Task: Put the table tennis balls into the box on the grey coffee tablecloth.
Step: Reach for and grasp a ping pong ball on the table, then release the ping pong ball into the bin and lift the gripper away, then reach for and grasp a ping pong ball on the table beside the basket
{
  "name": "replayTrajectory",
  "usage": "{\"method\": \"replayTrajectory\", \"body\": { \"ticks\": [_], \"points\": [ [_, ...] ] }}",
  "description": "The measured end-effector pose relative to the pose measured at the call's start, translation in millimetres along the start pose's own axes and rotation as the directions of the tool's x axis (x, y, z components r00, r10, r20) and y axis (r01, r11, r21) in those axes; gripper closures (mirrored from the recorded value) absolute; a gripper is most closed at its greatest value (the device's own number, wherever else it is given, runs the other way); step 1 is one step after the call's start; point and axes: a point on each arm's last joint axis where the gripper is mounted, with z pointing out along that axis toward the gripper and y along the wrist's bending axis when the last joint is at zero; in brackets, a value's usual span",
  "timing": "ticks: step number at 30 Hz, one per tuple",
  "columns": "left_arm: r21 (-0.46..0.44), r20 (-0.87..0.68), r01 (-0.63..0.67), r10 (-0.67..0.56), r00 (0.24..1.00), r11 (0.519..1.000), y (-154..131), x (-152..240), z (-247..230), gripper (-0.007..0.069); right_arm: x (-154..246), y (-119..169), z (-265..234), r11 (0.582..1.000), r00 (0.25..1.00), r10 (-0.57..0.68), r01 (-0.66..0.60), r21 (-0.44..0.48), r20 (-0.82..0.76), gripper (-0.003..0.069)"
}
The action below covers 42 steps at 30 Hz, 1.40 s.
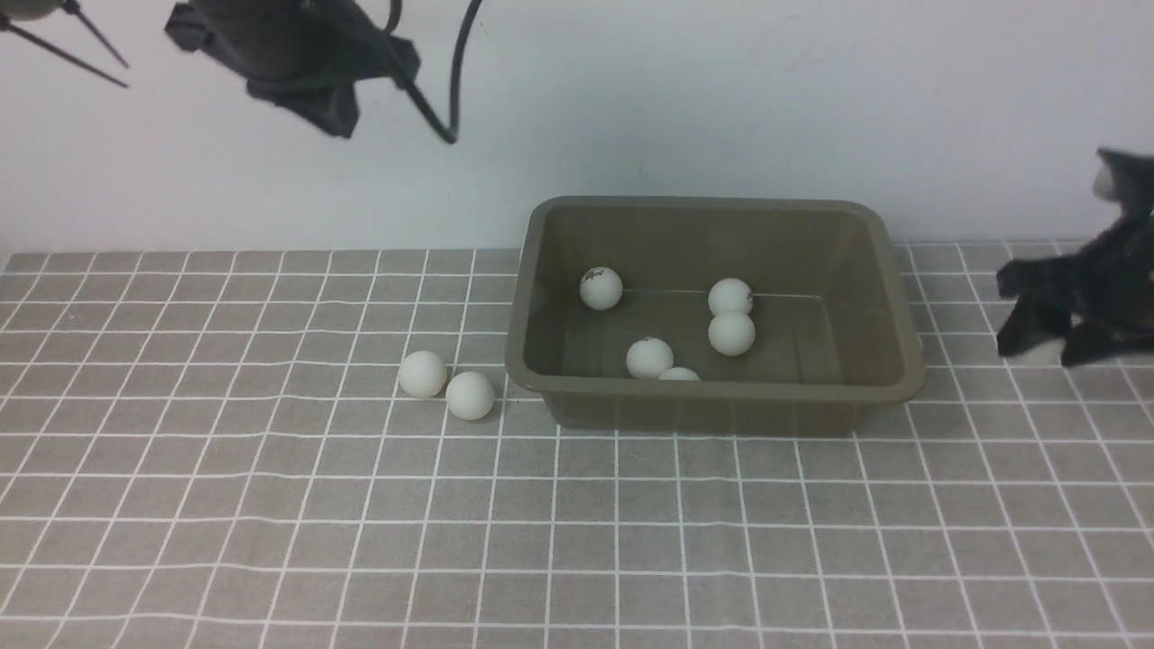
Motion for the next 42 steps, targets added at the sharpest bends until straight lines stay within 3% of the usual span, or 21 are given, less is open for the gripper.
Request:
{"method": "replayTrajectory", "body": {
  "ticks": [2, 6, 9, 12, 14, 18, 22, 26, 29, 30, 31, 33, 39, 42],
  "points": [
    [0.004, -0.064, 0.014, -0.014, 0.998, 1.0, 4, 11, 14, 0.063, -3, 15, -15, 0.998, 0.998, -0.022, 0.024, -0.054, 0.054, 0.0299],
    [0.086, -0.222, -0.008, 0.027, 0.975, 0.996, -4, 35, 60, 0.0624, -13, 74, -19, 0.967, 0.978, -0.16, 0.183, -0.178, 0.134, 0.0299],
    [0.121, -0.259, -0.058, 0.088, 0.962, 0.991, -10, 40, 79, 0.0592, -17, 93, -8, 0.952, 0.97, -0.209, 0.231, -0.2, 0.125, 0.0299],
    [0.156, -0.313, -0.078, 0.124, 0.942, 0.985, -13, 46, 111, 0.0454, -24, 110, 9, 0.936, 0.961, -0.261, 0.275, -0.219, 0.093, 0.0273],
    [0.155, -0.314, -0.079, 0.124, 0.941, 0.985, -13, 47, 125, 0.0347, -28, 113, 8, 0.929, 0.954, -0.291, 0.299, -0.218, 0.07, 0.0176],
    [0.147, -0.281, -0.079, 0.118, 0.953, 0.986, -12, 46, 148, 0.0144, -34, 114, -7, 0.918, 0.935, -0.346, 0.355, -0.179, 0.078, 0.0056],
    [0.136, -0.244, -0.067, 0.099, 0.965, 0.988, -12, 45, 170, 0.0054, -35, 111, -32, 0.903, 0.908, -0.409, 0.417, -0.099, 0.094, 0.0048],
    [0.127, -0.252, -0.04, 0.071, 0.965, 0.991, -11, 48, 185, 0.0057, -34, 109, -54, 0.898, 0.894, -0.43, 0.438, -0.042, 0.125, 0.0084],
    [0.124, -0.275, -0.022, 0.056, 0.96, 0.992, -11, 52, 195, 0.0104, -34, 103, -72, 0.899, 0.888, -0.434, 0.437, 0.012, 0.151, 0.0122],
    [0.123, -0.283, -0.018, 0.053, 0.958, 0.992, -11, 54, 199, 0.014, -34, 101, -76, 0.902, 0.889, -0.429, 0.431, 0.024, 0.156, 0.0133],
    [0.122, -0.295, -0.013, 0.049, 0.954, 0.992, -11, 56, 204, 0.0224, -34, 98, -81, 0.907, 0.893, -0.42, 0.421, 0.033, 0.162, 0.0144],
    [0.12, -0.301, -0.014, 0.05, 0.952, 0.993, -11, 57, 206, 0.0284, -34, 95, -84, 0.91, 0.896, -0.413, 0.412, 0.041, 0.161, 0.0154],
    [0.068, -0.294, -0.044, 0.062, 0.954, 0.997, -6, 29, 165, 0.0279, -33, 68, -98, 0.949, 0.942, -0.316, 0.312, 0.048, 0.114, 0.0225],
    [0.128, -0.174, -0.023, 0.046, 0.984, 0.992, -17, 2, 122, 0.0279, -31, 58, -106, 0.96, 0.954, -0.278, 0.275, 0.045, 0.11, 0.0276]
  ]
}}
